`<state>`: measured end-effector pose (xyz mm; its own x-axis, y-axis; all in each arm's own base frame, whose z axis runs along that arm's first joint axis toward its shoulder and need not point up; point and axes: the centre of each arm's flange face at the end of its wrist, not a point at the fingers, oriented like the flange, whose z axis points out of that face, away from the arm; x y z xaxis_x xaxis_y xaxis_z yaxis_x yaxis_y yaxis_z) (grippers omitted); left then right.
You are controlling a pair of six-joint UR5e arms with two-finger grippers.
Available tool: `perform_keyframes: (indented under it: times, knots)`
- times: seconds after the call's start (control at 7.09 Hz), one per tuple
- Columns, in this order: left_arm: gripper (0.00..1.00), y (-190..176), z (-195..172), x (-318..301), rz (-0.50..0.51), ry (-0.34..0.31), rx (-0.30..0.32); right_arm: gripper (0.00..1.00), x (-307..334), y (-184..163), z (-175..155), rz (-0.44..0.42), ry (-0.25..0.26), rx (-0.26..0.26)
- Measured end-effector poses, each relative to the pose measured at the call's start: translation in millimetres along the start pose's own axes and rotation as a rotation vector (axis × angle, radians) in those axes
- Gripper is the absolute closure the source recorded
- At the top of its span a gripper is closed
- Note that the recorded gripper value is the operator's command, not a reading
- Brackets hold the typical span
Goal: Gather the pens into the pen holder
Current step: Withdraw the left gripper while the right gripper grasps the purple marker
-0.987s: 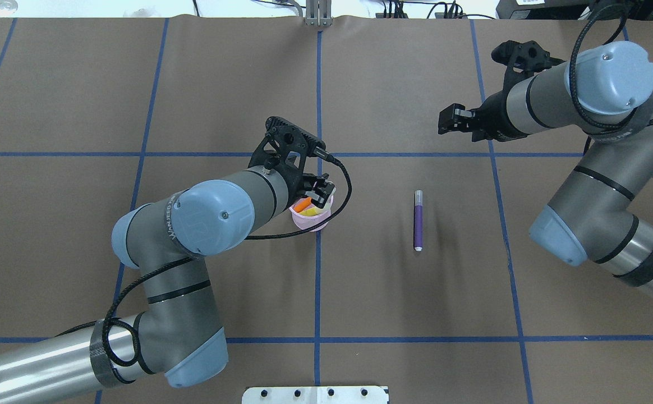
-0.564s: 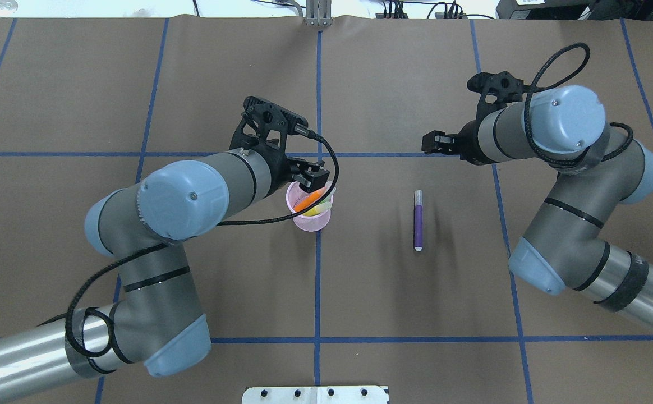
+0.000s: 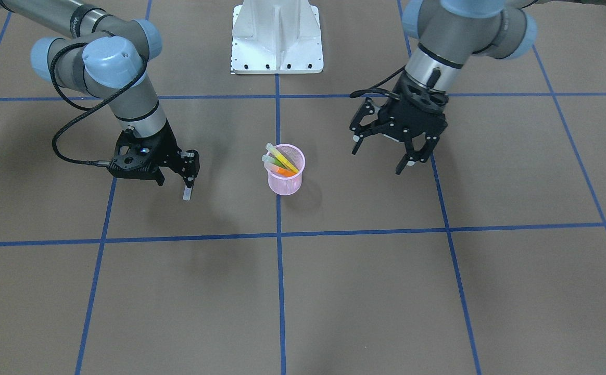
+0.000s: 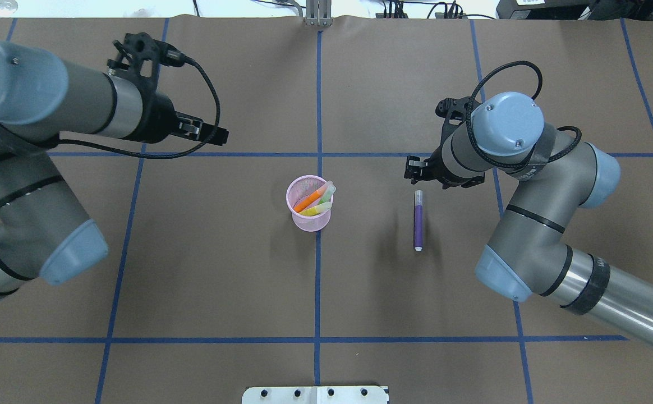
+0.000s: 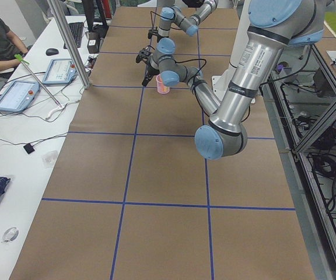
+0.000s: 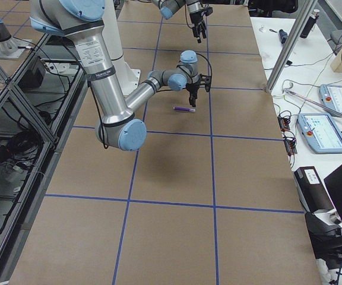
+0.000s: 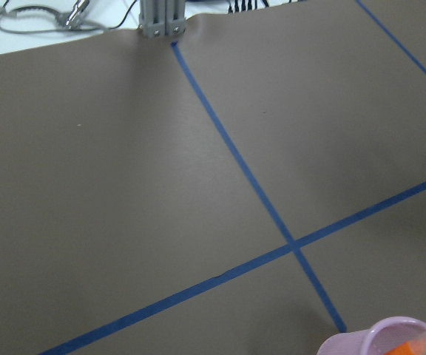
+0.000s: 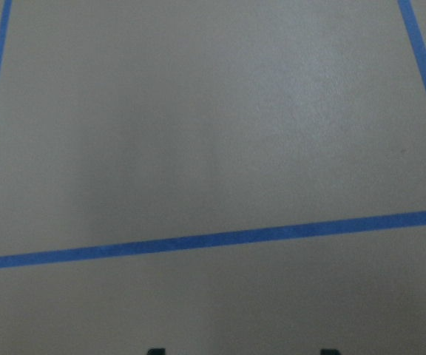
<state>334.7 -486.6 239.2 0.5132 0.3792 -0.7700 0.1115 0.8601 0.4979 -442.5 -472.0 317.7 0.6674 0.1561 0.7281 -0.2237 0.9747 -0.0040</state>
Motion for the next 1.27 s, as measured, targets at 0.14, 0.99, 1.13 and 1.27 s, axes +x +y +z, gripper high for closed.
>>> perform_keyframes:
  times: [0.14, 0.99, 1.13, 1.27]
  knots:
    - [0.05, 9, -25, -36, -0.052, -0.036, -0.051, 0.36, -1, 1, 9, -0.005, 0.019, -0.049]
    - [0.04, 49, -78, -136, -0.024, -0.165, -0.129, 0.34, -13, -4, 48, -0.181, 0.040, -0.184]
    - [0.04, 49, -78, -136, -0.024, -0.167, -0.127, 0.35, -11, -4, 52, -0.186, 0.046, -0.189]
    - [0.04, 49, -79, -136, -0.023, -0.168, -0.126, 0.37, -10, -5, 56, -0.184, 0.051, -0.195]
